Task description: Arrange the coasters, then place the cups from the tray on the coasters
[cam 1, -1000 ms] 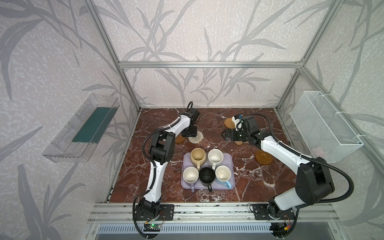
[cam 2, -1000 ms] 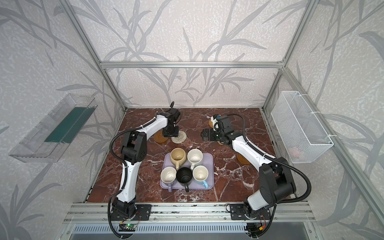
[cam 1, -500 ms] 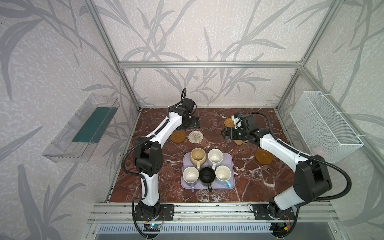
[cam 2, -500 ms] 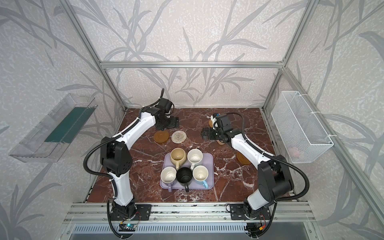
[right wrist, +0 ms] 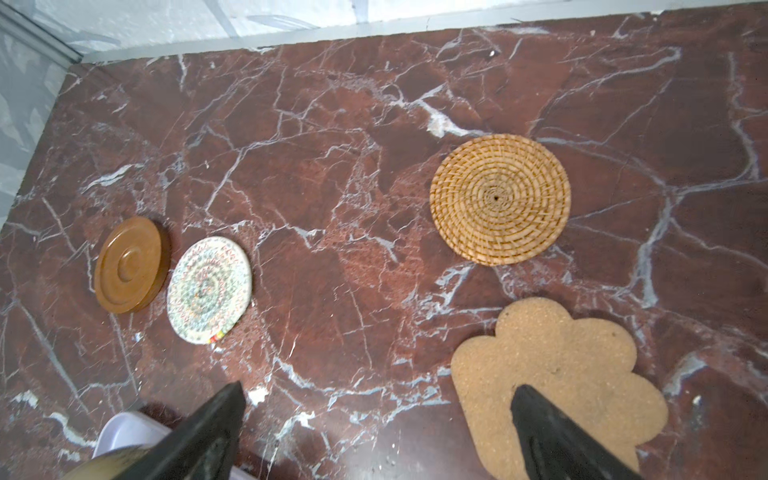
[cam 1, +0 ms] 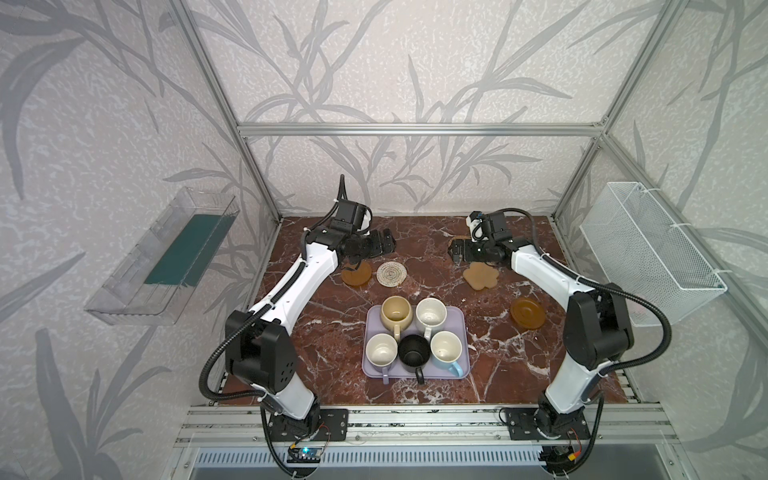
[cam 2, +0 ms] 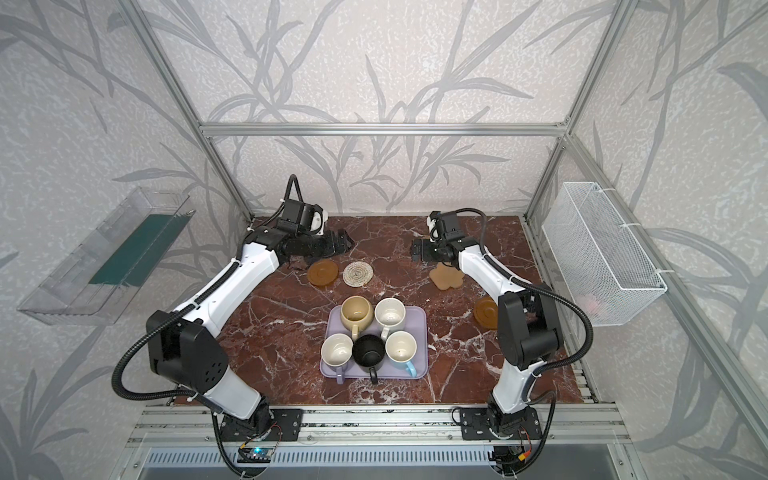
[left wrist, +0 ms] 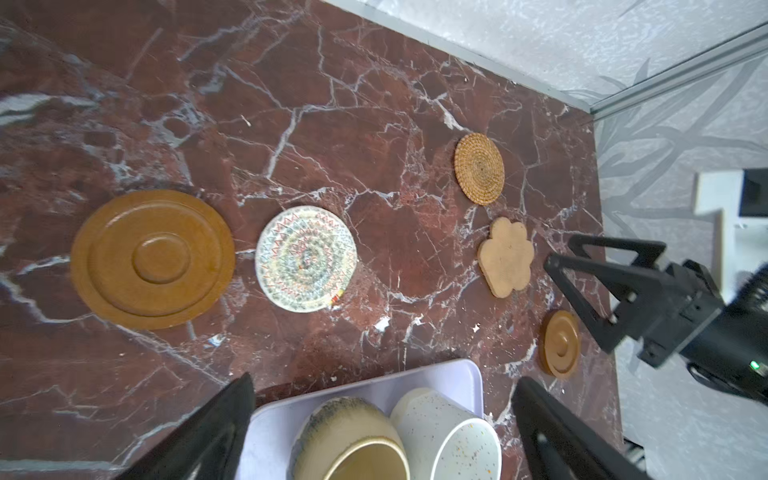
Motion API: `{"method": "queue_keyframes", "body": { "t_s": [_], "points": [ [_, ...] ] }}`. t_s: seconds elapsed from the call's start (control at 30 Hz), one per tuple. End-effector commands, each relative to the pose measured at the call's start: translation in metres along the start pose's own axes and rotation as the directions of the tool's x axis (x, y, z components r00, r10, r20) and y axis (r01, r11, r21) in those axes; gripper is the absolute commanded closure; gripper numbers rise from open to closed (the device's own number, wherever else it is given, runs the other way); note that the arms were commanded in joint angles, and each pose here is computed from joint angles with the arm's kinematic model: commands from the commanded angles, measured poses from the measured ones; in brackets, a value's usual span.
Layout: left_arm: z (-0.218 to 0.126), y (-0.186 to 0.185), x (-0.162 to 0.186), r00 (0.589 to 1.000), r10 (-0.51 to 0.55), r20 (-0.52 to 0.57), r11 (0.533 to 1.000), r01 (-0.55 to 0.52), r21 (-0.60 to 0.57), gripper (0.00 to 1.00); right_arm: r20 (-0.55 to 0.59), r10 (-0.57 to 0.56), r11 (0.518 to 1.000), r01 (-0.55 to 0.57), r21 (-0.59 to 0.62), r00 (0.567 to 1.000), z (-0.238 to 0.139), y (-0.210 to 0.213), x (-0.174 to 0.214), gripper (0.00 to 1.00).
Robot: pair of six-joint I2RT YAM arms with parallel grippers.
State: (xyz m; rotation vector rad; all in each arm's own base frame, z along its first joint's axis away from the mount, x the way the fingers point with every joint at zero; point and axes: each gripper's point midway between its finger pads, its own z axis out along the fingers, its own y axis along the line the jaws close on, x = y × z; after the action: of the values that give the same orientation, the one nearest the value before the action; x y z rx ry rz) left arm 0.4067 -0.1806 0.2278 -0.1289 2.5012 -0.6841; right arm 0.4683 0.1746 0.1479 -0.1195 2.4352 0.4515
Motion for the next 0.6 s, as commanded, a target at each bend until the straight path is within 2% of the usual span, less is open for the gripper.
{"method": "queue_keyframes", "body": {
  "t_s": [0.0, 0.23, 0.47, 0.57],
  "points": [
    [0.004, -0.011, 0.000, 1.000, 0.019, 0.010, 1.000, -0.019, 0.020, 0.01, -0.020, 0.014, 1.000, -0.014, -0.013, 1.000, 0.014, -0.006, -0.008, 0.00],
    [0.029, -0.025, -0.006, 1.000, -0.008, 0.007, 0.995, 0.008, 0.097, 0.01, -0.044, 0.059, 0.998, -0.060, -0.009, 0.997, 0.050, -0.022, -0.020, 0.02],
    [0.055, -0.028, -0.016, 1.000, -0.022, -0.016, 0.996, 0.023, 0.081, 0.01, -0.075, 0.103, 0.995, -0.102, 0.022, 0.992, 0.083, -0.040, -0.024, 0.09],
    [0.066, -0.032, -0.015, 0.999, -0.023, -0.035, 0.995, 0.026, 0.092, 0.01, -0.097, 0.134, 0.991, -0.134, 0.010, 0.986, 0.094, -0.045, -0.023, 0.15]
  ]
}}
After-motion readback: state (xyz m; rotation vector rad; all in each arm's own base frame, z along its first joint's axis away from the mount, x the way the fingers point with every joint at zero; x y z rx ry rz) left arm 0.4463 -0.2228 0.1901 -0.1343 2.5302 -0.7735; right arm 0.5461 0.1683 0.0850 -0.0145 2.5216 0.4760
